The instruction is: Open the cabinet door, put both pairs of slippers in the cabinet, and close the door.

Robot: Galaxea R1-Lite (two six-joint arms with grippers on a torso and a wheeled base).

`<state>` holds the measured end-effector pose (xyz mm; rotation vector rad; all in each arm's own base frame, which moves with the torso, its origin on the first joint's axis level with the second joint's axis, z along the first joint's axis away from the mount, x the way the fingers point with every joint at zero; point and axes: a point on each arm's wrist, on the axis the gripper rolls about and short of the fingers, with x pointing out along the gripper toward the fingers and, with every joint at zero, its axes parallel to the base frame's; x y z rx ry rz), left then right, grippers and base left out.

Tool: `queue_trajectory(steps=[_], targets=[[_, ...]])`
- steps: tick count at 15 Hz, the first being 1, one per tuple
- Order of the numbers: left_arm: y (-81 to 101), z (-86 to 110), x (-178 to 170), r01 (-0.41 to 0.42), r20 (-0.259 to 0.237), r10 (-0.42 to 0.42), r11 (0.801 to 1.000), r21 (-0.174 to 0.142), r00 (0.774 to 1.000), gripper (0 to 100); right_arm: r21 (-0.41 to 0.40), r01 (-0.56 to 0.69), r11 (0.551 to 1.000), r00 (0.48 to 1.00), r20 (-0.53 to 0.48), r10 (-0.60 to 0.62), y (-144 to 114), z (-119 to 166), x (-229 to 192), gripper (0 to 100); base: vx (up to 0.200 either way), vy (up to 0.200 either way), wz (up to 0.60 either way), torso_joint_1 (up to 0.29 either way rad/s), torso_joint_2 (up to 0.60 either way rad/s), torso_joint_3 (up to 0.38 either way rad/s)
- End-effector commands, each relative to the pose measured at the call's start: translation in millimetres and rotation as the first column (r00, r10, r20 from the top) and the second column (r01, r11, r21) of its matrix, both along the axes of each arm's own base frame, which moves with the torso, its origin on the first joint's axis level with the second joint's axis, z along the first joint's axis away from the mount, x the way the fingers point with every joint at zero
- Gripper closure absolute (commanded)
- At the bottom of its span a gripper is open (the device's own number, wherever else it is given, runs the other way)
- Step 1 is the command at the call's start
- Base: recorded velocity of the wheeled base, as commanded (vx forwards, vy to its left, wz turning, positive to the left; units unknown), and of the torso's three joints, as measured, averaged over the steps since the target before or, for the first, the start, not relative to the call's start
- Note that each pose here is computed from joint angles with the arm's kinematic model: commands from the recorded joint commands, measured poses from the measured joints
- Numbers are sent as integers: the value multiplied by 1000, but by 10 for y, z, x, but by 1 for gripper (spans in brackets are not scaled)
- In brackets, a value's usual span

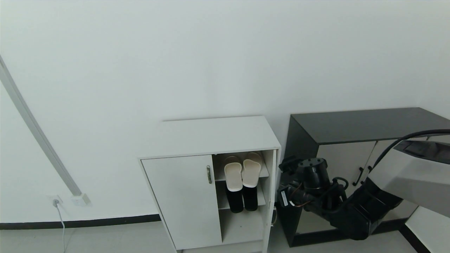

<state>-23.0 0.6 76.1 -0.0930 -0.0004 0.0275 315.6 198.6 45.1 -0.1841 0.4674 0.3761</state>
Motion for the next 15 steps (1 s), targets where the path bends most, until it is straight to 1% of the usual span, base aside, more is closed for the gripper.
queue_trajectory(steps=[1, 3, 7, 10, 11, 12, 13, 15], targets=[[0, 0, 1, 0, -1, 0, 1000, -1, 1000, 100, -19, -2, 1000, 1000, -30, 1, 20, -149, 26, 100, 0, 0, 0, 0, 0, 0], [0, 0, -1, -2, 1, 2, 1000, -1, 1000, 100, -25, -9, 1000, 999, -39, 8, 73, -240, 75, 100, 0, 0, 0, 0, 0, 0], [0, 0, 1, 0, -1, 0, 1000, -1, 1000, 100, 4, -54, 999, 998, -11, 54, 328, -261, 125, 100, 0, 0, 0, 0, 0, 0], [0, 0, 1, 0, -1, 0, 1000, -1, 1000, 100, 69, -98, 993, 994, 50, 94, 435, -234, 163, 100, 0, 0, 0, 0, 0, 0], [0, 0, 1, -2, -1, 2, 1000, -1, 1000, 100, 70, -98, 993, 994, 51, 94, 436, -238, 165, 100, 0, 0, 0, 0, 0, 0], [0, 0, -1, 0, 1, 0, 1000, -1, 1000, 100, 139, -132, 982, 989, 84, 121, 453, -232, 171, 100, 0, 0, 0, 0, 0, 0], [0, 0, 1, -2, -1, 2, 1000, -1, 1000, 100, 178, -145, 973, 987, 97, 130, 448, -206, 155, 100, 0, 0, 0, 0, 0, 0], [0, 0, 1, -2, -1, 2, 1000, -1, 1000, 100, 212, -153, 965, 982, 141, 125, 387, -155, 102, 100, 0, 0, 0, 0, 0, 0]])
